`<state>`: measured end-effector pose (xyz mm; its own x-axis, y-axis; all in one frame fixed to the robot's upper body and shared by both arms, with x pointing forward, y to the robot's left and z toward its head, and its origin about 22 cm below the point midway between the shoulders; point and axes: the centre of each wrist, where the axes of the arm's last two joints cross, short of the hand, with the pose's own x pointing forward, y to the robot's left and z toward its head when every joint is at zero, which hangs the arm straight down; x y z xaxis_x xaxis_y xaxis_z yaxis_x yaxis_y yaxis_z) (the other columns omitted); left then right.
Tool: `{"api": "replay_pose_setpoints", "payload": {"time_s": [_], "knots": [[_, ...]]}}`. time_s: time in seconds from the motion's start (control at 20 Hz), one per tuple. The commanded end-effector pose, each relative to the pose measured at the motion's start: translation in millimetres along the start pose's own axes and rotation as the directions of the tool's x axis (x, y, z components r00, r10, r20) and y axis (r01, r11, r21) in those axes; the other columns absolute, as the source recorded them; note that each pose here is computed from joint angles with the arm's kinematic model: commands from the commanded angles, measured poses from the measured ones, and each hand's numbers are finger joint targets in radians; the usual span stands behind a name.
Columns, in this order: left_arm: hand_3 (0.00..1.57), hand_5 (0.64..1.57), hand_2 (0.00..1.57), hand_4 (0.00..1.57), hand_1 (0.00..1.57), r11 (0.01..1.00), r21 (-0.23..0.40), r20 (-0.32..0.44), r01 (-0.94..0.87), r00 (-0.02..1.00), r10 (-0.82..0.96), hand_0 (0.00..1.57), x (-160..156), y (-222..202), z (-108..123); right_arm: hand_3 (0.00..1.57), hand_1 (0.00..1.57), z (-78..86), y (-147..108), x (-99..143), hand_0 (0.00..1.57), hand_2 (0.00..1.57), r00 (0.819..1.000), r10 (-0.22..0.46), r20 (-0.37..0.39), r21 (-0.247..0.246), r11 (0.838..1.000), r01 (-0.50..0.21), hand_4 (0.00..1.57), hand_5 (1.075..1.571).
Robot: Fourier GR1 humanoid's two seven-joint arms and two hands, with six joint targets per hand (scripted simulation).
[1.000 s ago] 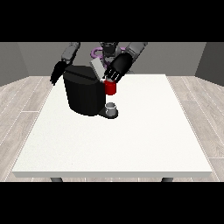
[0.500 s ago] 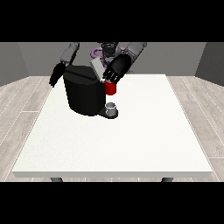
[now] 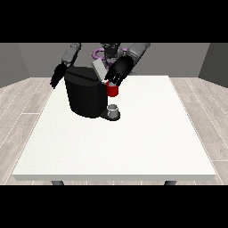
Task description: Insert the coffee pod into the coffee machine and close the lid
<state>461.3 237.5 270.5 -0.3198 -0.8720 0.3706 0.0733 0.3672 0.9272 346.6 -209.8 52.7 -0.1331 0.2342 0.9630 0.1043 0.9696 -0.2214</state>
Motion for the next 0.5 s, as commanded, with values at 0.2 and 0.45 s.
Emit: {"api": "replay_pose_setpoints", "payload": {"time_s": [0.2,0.45], "knots": [[1.05,1.571,1.18,0.00,1.16,0.994,0.023,-0.006,0.108,0.994,-0.108,1.16,-17.5,6.2,7.7,0.00,0.00,-6.2,-5.9,18.6,0.00,0.00,0.999,0.017,0.044,0.009,1.000,-0.017,0.15,1.571],[0.98,1.571,1.14,0.00,1.12,0.997,0.060,-0.027,0.040,0.999,-0.038,1.12,-21.2,26.9,10.0,0.00,0.00,-7.7,-0.3,27.4,0.00,0.00,0.997,0.010,0.076,-0.001,1.000,-0.010,0.00,1.571]]}}
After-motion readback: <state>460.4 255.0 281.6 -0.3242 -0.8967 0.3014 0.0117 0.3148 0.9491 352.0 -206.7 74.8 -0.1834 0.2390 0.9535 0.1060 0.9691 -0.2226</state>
